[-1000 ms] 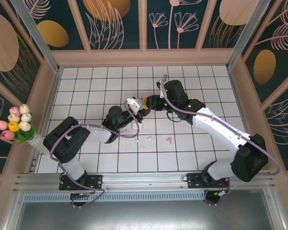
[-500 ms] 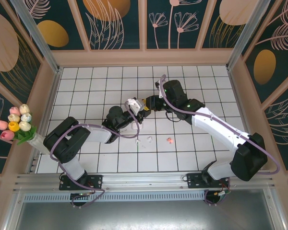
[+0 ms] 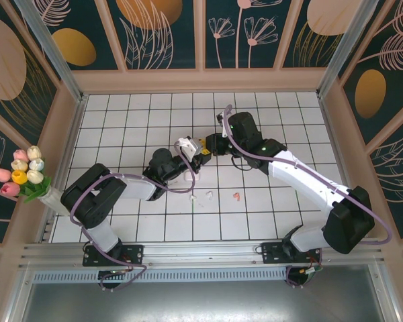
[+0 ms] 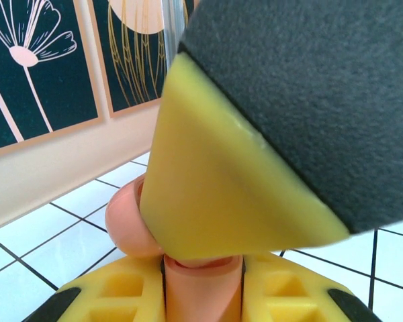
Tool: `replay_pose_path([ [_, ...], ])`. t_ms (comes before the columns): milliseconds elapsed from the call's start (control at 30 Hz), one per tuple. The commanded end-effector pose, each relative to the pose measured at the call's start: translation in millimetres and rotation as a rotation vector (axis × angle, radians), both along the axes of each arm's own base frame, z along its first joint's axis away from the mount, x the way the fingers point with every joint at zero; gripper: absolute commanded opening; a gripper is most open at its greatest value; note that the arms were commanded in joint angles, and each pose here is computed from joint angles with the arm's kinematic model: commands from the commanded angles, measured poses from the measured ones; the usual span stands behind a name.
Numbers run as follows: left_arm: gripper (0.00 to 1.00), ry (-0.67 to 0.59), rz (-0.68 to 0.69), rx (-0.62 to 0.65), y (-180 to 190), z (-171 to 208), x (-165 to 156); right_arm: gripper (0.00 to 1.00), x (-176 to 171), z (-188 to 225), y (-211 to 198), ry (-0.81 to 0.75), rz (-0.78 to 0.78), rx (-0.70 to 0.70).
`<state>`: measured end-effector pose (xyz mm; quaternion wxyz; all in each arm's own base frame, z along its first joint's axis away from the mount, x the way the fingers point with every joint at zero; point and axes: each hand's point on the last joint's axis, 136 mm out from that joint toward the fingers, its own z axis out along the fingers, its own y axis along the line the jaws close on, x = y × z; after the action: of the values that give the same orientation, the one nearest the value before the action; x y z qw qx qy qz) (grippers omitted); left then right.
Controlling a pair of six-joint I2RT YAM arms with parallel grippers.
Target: Insert the wireless bluetooth earbuds into the charging case
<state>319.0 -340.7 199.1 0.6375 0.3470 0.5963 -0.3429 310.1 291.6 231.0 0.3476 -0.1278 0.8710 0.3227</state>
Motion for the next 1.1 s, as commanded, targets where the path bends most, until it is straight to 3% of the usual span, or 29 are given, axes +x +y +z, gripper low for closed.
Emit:
replay_pose_path([
  [0,0.00,-0.082,-0.038,-0.080,-1.6,32.8,-10.6,0.29,-2.5,-9.5,-5.6,0.013,-0.017,-0.017],
  [400,0.00,-0.079,-0.041,-0.068,-2.7,32.0,-10.3,0.32,-3.0,-22.7,-5.6,0.038,-0.025,-0.033],
  [700,0.00,-0.081,-0.035,-0.045,-2.7,29.2,-9.0,0.30,-3.4,-47.2,-4.6,0.060,-0.054,-0.155],
  [1067,0.00,-0.074,-0.032,-0.046,-1.8,27.2,-9.1,0.15,-1.9,-42.2,-7.0,0.046,-0.086,-0.153],
])
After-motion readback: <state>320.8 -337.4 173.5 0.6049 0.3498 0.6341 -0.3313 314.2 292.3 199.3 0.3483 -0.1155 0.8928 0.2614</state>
